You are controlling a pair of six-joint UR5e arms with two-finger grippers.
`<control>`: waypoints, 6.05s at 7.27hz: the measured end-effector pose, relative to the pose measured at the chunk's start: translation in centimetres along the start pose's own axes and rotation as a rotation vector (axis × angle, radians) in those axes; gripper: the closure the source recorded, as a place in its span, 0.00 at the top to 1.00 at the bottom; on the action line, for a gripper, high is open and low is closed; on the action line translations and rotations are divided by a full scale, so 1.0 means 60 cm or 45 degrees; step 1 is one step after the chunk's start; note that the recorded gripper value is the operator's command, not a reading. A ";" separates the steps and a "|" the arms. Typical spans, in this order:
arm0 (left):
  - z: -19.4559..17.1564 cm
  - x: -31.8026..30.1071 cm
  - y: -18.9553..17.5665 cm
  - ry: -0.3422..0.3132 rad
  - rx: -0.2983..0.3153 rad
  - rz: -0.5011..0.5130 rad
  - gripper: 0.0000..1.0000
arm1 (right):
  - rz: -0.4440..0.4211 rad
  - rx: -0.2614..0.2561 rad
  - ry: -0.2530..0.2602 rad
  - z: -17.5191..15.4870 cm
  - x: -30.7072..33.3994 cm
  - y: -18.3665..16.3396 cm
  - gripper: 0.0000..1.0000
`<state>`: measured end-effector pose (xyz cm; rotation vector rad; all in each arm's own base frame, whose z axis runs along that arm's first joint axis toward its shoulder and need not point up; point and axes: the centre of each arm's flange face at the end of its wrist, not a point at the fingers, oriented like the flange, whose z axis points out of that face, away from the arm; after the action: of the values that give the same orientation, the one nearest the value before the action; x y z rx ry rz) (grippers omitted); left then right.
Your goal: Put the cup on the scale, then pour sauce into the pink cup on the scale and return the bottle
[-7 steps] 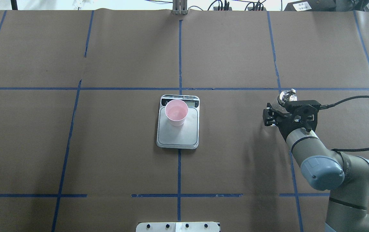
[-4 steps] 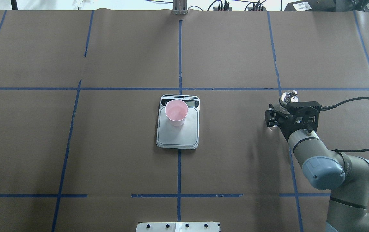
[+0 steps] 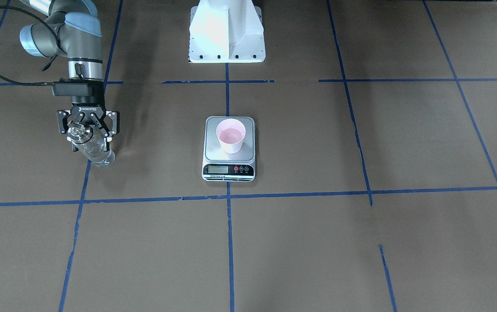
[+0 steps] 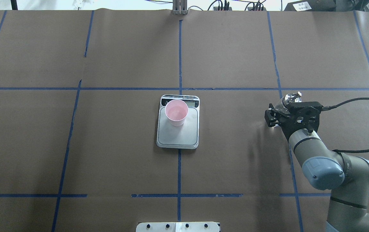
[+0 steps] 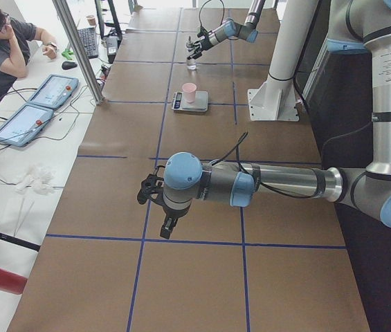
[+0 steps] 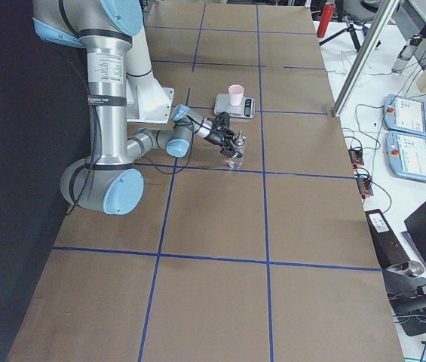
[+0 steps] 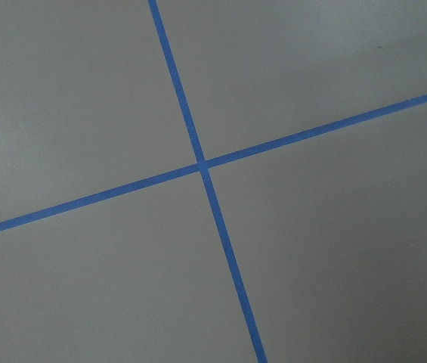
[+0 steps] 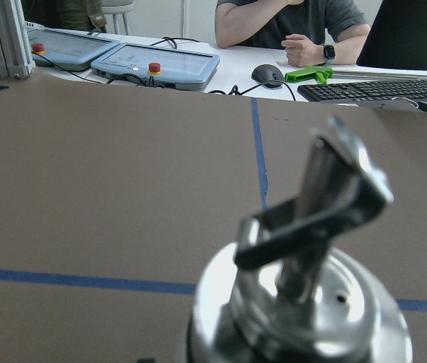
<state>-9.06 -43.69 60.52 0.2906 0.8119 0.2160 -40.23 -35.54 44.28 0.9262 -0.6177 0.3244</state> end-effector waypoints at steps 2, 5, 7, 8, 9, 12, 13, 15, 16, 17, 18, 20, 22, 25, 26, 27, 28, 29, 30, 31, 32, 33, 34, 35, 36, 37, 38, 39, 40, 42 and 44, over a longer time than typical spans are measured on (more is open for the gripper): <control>-0.001 0.001 -0.001 -0.001 0.003 0.004 1.00 | 0.001 0.003 -0.001 -0.001 -0.001 -0.001 1.00; -0.001 0.001 -0.001 -0.001 0.004 0.006 1.00 | 0.006 -0.001 -0.014 -0.008 -0.004 0.004 1.00; -0.001 0.001 -0.001 -0.001 0.004 0.007 1.00 | 0.008 0.001 -0.053 -0.030 0.013 0.032 1.00; -0.001 0.001 -0.001 -0.001 0.004 0.008 1.00 | 0.007 0.006 -0.089 -0.049 0.029 0.055 1.00; -0.001 0.001 0.000 -0.001 0.004 0.008 1.00 | -0.001 0.013 -0.121 -0.067 0.042 0.079 1.00; 0.000 0.000 0.001 -0.001 0.003 0.008 1.00 | -0.067 -0.038 -0.180 -0.095 0.114 0.102 1.00; 0.000 0.000 0.002 0.000 0.002 0.007 1.00 | -0.123 -0.070 -0.193 -0.094 0.166 0.087 1.00; 0.000 0.000 0.002 0.000 0.002 0.008 1.00 | -0.196 -0.162 -0.185 -0.059 0.265 0.007 1.00; 0.000 0.000 0.002 0.000 0.002 0.008 1.00 | -0.222 -0.217 -0.188 -0.045 0.315 -0.039 1.00; 0.000 0.000 0.002 0.000 0.002 0.008 1.00 | -0.237 -0.278 -0.206 -0.038 0.370 -0.085 1.00; 0.000 0.000 0.002 0.000 0.002 0.009 1.00 | -0.232 -0.335 -0.227 -0.041 0.428 -0.129 1.00; 0.000 0.001 0.002 -0.001 0.003 0.010 1.00 | -0.248 -0.466 -0.240 -0.061 0.564 -0.221 1.00; 0.000 0.001 0.001 -0.001 0.004 0.012 1.00 | -0.287 -0.602 -0.227 -0.073 0.661 -0.306 1.00; 0.000 0.001 0.002 -0.001 0.004 0.012 1.00 | -0.327 -0.859 -0.160 -0.053 0.731 -0.348 1.00; 0.000 0.000 0.002 -0.001 0.003 0.012 1.00 | -0.289 -0.971 -0.132 -0.044 0.768 -0.309 1.00; 0.000 0.000 0.002 -0.003 0.002 0.011 1.00 | -0.244 -1.060 -0.109 -0.035 0.803 -0.266 1.00; 0.001 -0.002 0.003 -0.006 -0.001 0.009 1.00 | -0.221 -1.107 -0.098 -0.030 0.824 -0.239 1.00; 0.003 -0.004 0.004 -0.008 -0.006 0.004 1.00 | -0.208 -1.130 -0.094 -0.028 0.833 -0.226 1.00; 0.005 -0.006 0.005 -0.008 -0.010 -0.001 1.00 | -0.199 -1.138 -0.097 -0.028 0.835 -0.223 1.00; 0.006 -0.007 0.006 -0.008 -0.014 -0.006 1.00 | -0.176 -1.155 -0.104 -0.027 0.830 -0.227 1.00; 0.007 -0.008 0.007 -0.008 -0.016 -0.009 1.00 | -0.138 -1.202 -0.105 -0.023 0.817 -0.240 1.00; 0.007 -0.008 0.007 -0.008 -0.017 -0.010 1.00 | -0.110 -1.250 -0.099 -0.017 0.801 -0.257 1.00; 0.008 -0.009 0.008 -0.007 -0.019 -0.013 1.00 | -0.092 -1.281 -0.097 -0.017 0.795 -0.261 1.00; 0.016 -0.017 0.013 -0.003 -0.030 -0.025 1.00 | -0.081 -1.296 -0.093 -0.017 0.795 -0.259 1.00; 0.029 -0.030 0.021 0.002 -0.049 -0.047 1.00 | -0.076 -1.301 -0.091 -0.017 0.795 -0.258 1.00; 0.037 -0.038 0.025 0.005 -0.062 -0.062 1.00 | -0.075 -1.303 -0.090 -0.017 0.795 -0.258 1.00; 0.039 -0.039 0.026 0.007 -0.067 -0.066 1.00 | -0.075 -1.303 -0.090 -0.017 0.795 -0.258 1.00; 0.039 -0.037 0.024 0.008 -0.067 -0.065 1.00 | -0.075 -1.303 -0.090 -0.017 0.795 -0.258 1.00; 0.039 -0.035 0.021 0.012 -0.075 -0.072 1.00 | -0.075 -1.304 -0.091 -0.017 0.795 -0.258 1.00; 0.045 -0.035 0.022 0.022 -0.120 -0.112 1.00 | -0.075 -1.305 -0.090 -0.016 0.795 -0.257 1.00; 0.053 -0.030 0.021 0.030 -0.150 -0.123 1.00 | -0.073 -1.307 -0.091 -0.017 0.796 -0.256 1.00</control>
<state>-8.03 -43.60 64.25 0.1380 0.8308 0.1756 5.37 -43.39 63.70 -0.0340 -0.7065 -0.0976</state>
